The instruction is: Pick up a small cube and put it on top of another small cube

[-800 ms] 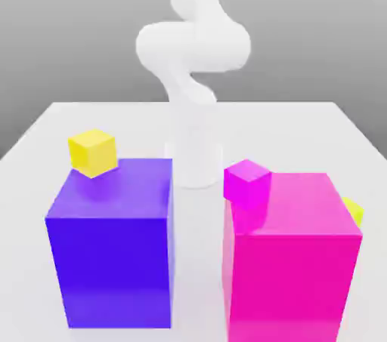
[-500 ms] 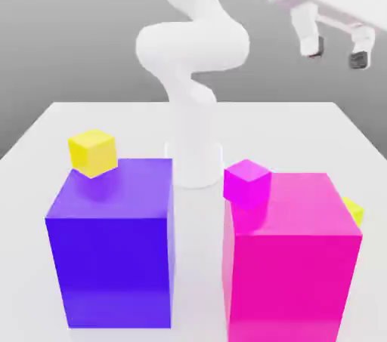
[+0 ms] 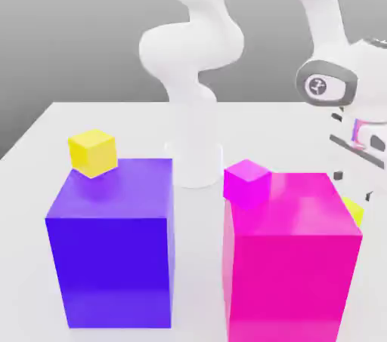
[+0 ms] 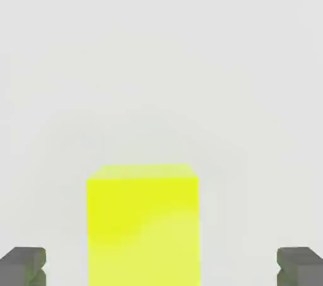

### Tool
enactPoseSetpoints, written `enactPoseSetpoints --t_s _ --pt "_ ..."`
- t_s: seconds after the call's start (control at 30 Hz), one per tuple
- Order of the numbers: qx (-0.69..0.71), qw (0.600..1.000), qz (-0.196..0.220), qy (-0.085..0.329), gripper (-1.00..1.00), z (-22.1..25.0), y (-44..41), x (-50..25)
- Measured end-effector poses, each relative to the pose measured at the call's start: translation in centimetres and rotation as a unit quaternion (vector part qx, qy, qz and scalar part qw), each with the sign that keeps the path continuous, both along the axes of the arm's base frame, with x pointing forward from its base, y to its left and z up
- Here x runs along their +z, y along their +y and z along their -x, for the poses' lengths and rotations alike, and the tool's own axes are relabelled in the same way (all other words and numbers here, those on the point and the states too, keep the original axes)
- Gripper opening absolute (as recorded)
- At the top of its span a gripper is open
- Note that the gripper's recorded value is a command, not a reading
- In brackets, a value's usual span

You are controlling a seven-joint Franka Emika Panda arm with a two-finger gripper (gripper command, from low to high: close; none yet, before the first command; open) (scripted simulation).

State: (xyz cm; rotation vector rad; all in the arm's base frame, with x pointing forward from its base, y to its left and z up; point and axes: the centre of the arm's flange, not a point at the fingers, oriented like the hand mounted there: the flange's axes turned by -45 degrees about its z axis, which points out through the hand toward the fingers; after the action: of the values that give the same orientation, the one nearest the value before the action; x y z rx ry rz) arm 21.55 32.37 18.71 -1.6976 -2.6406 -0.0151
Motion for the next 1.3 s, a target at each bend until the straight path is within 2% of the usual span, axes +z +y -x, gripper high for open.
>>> enactPoseSetpoints --t_s 0.27,0.3,0.53,0.9,0.97,1.07,1.2,1.3 --pt "0.002 1.000 0.002 0.002 0.00 0.1 -0.2 -4.8" --pt "0.002 1.000 0.003 0.002 -1.00 0.2 -0.3 -5.3" --pt "0.003 1.000 0.004 0.002 -1.00 0.2 -0.3 -5.3" --pt "0.003 1.000 0.003 0.002 -1.00 0.2 -0.2 0.6" --pt "-0.023 1.000 -0.008 -0.017 -1.00 -2.8 -0.5 2.4" --pt "-0.114 0.991 -0.019 -0.063 -1.00 -10.5 -2.3 6.8" --pt "-0.257 0.957 -0.027 -0.129 -1.00 -20.2 -7.9 14.6" --pt "-0.356 0.923 -0.023 -0.143 -1.00 -23.0 -11.7 19.3"
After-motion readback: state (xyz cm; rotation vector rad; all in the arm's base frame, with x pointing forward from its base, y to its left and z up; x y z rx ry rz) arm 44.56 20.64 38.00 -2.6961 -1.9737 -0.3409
